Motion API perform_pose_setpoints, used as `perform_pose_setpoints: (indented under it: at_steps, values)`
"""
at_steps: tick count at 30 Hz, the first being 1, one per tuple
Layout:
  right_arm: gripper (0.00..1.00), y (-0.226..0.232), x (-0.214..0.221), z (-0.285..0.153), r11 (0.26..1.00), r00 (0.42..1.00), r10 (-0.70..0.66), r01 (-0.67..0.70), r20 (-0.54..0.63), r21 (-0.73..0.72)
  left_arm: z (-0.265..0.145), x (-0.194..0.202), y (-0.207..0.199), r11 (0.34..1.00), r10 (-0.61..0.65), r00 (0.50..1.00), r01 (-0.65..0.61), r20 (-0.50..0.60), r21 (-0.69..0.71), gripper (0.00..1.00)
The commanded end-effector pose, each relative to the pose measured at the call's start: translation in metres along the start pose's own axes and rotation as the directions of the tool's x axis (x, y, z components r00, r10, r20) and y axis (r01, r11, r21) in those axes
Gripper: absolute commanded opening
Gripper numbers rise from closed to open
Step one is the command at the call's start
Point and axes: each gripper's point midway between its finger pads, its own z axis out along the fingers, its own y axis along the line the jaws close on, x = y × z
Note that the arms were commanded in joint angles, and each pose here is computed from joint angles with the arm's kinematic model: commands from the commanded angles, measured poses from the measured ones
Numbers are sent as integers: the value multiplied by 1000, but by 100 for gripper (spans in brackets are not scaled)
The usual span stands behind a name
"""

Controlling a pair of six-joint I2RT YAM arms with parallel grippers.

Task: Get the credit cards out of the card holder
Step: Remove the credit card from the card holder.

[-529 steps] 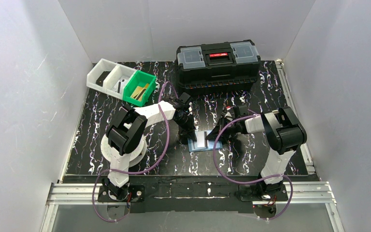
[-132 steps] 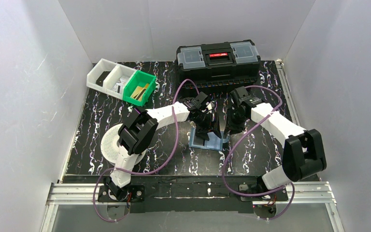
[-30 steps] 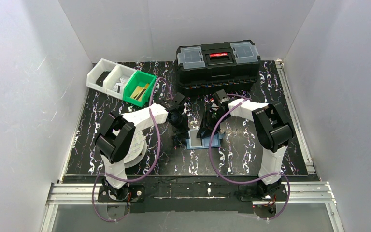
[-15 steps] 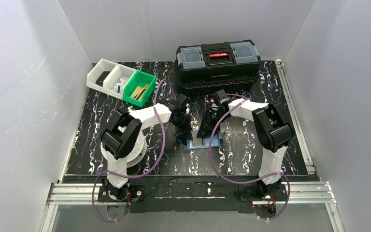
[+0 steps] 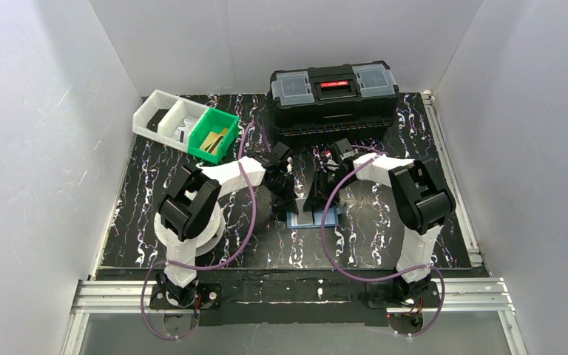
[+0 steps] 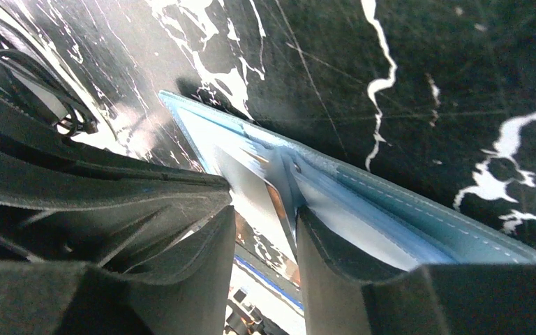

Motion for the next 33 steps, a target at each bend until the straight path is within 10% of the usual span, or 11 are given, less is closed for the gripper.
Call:
perform_pose_setpoints:
  at_steps: [1, 17, 33]
  values:
    - [45, 1, -1, -16, 997, 999, -26, 28, 30, -75, 15, 8, 29, 991, -29, 1000, 27, -11, -131, 0]
    - [43, 8, 2, -18, 960, 1000, 0, 2, 5, -280, 21, 12, 35, 989, -42, 999, 37, -33, -145, 0]
    - [1, -13, -1, -17, 958, 998, 49, -35, 44, -285, 23, 17, 43, 982, -67, 996, 57, -51, -181, 0]
